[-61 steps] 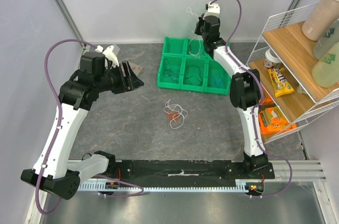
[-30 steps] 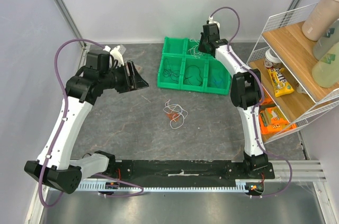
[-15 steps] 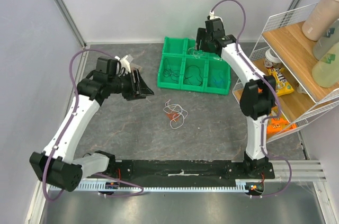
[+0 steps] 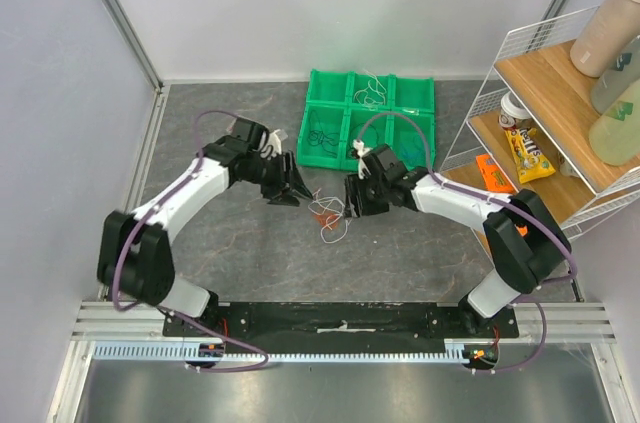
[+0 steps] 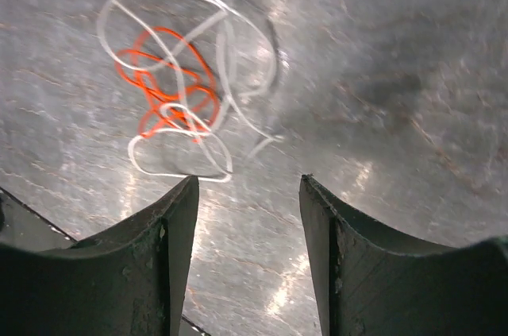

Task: Untangle the cables

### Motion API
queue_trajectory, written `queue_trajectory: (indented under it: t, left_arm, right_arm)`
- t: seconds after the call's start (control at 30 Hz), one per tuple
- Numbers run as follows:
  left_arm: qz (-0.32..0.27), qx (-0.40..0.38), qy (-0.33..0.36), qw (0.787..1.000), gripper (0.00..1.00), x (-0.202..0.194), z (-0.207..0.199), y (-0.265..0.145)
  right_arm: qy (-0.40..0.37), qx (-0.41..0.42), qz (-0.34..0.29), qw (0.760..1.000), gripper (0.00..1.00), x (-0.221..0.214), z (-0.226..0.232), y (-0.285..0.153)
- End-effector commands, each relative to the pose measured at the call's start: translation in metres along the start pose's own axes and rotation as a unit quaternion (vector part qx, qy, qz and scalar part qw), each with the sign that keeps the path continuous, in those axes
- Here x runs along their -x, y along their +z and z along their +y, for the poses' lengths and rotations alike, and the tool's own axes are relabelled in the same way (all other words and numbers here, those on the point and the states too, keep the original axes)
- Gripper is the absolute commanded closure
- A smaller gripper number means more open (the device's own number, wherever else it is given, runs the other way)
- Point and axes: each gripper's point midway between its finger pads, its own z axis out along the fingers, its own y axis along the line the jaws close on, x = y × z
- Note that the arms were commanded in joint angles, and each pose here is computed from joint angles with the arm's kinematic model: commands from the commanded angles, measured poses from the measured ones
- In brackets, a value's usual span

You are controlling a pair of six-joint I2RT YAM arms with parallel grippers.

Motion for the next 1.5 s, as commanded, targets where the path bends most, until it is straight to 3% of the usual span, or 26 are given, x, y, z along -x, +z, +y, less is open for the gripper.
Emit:
queue_trajectory:
  t: [0.0, 0.17, 0.3, 0.33, 0.4, 0.43, 0.47, 0.7, 0.9, 1.0, 1.1, 1.27, 1.47]
  left_arm:
    - [0.008, 0.0, 0.047, 0.999, 0.47, 0.024, 0.0, 0.043]
    - [0.015, 0.062, 0.045, 0.997, 0.47, 0.053, 0.024, 0.086]
    - [0.027, 0.113, 0.038, 0.992, 0.56, 0.07, 0.048, 0.11]
    - [0.033, 0.117, 0.035, 0.992, 0.61, 0.07, 0.052, 0.115]
    - [0.045, 0.121, 0.035, 0.991, 0.88, 0.068, 0.053, 0.117]
    - [0.05, 0.123, 0.038, 0.99, 0.94, 0.065, 0.052, 0.114]
    - [0.048, 0.12, 0.042, 0.991, 0.98, 0.063, 0.048, 0.109]
    - [-0.016, 0.002, 0.109, 0.994, 0.98, 0.041, -0.04, 0.022]
    - [-0.028, -0.102, 0.101, 0.989, 0.98, 0.02, -0.101, -0.028]
    - [-0.053, -0.127, 0.116, 0.984, 0.98, 0.022, -0.128, -0.056]
    - [-0.095, -0.167, 0.154, 0.969, 0.98, 0.027, -0.167, -0.093]
    - [-0.224, -0.241, 0.255, 0.909, 0.98, 0.035, -0.243, -0.184]
    - [-0.372, -0.255, 0.332, 0.829, 0.98, 0.04, -0.297, -0.282]
  right_arm:
    - [0.017, 0.056, -0.065, 0.996, 0.38, 0.025, 0.017, -0.016]
    - [0.013, 0.03, -0.065, 0.997, 0.33, 0.023, 0.008, -0.02]
    - [0.017, 0.032, -0.073, 0.997, 0.32, 0.023, 0.009, -0.027]
    - [0.019, 0.032, -0.076, 0.996, 0.32, 0.023, 0.01, -0.029]
    - [0.022, 0.03, -0.077, 0.996, 0.32, 0.021, 0.008, -0.03]
    - [0.024, 0.03, -0.075, 0.996, 0.32, 0.019, 0.008, -0.03]
    - [0.024, 0.034, -0.075, 0.996, 0.32, 0.019, 0.009, -0.029]
    - [-0.001, 0.068, -0.091, 0.993, 0.21, 0.031, 0.031, -0.026]
    - [-0.04, 0.19, -0.204, 0.96, 0.18, 0.074, 0.095, -0.058]
    - [-0.048, 0.198, -0.247, 0.947, 0.21, 0.087, 0.11, -0.07]
    - [-0.023, 0.182, -0.249, 0.951, 0.42, 0.093, 0.106, -0.063]
    - [0.032, 0.148, -0.251, 0.956, 0.66, 0.082, 0.083, -0.043]
    - [0.027, 0.105, -0.203, 0.973, 0.72, 0.045, 0.055, -0.016]
